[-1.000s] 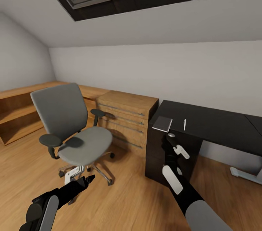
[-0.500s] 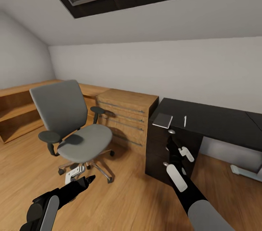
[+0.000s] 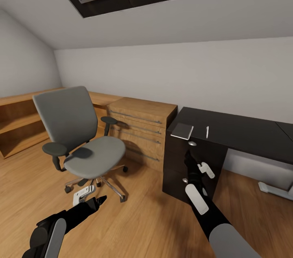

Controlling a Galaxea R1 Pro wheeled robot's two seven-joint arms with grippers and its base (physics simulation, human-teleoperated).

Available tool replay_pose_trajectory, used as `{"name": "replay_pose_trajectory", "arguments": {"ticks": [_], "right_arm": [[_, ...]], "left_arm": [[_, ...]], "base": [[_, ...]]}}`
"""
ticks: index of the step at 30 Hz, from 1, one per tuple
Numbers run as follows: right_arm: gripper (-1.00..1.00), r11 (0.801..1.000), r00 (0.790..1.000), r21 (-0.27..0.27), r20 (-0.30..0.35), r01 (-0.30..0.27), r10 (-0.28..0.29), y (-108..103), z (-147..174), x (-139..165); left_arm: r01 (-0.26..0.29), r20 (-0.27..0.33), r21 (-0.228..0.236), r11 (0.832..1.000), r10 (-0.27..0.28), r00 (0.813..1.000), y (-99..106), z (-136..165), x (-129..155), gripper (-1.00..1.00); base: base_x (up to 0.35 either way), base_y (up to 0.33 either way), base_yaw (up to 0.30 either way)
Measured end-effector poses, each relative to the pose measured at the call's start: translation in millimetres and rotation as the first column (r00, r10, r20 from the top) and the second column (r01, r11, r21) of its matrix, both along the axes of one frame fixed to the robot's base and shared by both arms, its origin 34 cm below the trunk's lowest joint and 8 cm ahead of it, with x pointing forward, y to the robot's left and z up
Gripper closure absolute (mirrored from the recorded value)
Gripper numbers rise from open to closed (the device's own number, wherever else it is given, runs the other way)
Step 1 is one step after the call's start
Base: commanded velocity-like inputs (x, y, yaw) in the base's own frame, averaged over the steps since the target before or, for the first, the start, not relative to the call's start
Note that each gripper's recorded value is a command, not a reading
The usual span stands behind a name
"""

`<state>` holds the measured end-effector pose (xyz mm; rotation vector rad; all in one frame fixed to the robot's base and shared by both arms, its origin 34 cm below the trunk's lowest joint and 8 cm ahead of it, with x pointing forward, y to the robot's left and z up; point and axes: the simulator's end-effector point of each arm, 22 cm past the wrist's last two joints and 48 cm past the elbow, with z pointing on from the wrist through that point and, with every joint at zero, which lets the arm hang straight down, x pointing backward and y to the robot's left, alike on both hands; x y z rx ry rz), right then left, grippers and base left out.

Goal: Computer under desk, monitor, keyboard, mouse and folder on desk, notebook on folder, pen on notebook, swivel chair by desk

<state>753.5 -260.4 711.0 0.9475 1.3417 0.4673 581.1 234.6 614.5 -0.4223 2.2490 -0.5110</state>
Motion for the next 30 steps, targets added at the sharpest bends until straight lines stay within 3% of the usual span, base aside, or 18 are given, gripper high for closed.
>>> {"name": "replay_pose_trajectory", "arguments": {"ticks": [10,19,24,30], "right_arm": [[-1.0,0.999,0.999,-0.017,0.008,-0.031,0.032,12,2,1],[-1.0,0.989,0.992,-0.071,0.013,-0.126,0.127,53,9,2],[-1.0,0.985,0.987,-0.056,0.018,-0.161,0.162,82,22,3],[-1.0,0.984,0.984,-0.044,0.017,-0.174,0.175,93,35,4]], "left_arm": [[0.003,-0.004,0.001,1.0,-0.003,1.0,1,-1,-1,-1.0],[0.003,-0.006,0.002,1.0,-0.003,1.0,2,1,-1,-1.0],[0.002,-0.004,0.002,1.0,-0.002,1.0,2,11,2,-1.0],[0.001,-0.003,0.002,1.0,-0.001,1.0,2,24,4,-1.0]], "base": [[0.0,0.0,0.0],[0.0,0.0,0.0],[0.0,0.0,0.0],[0.0,0.0,0.0]]}}
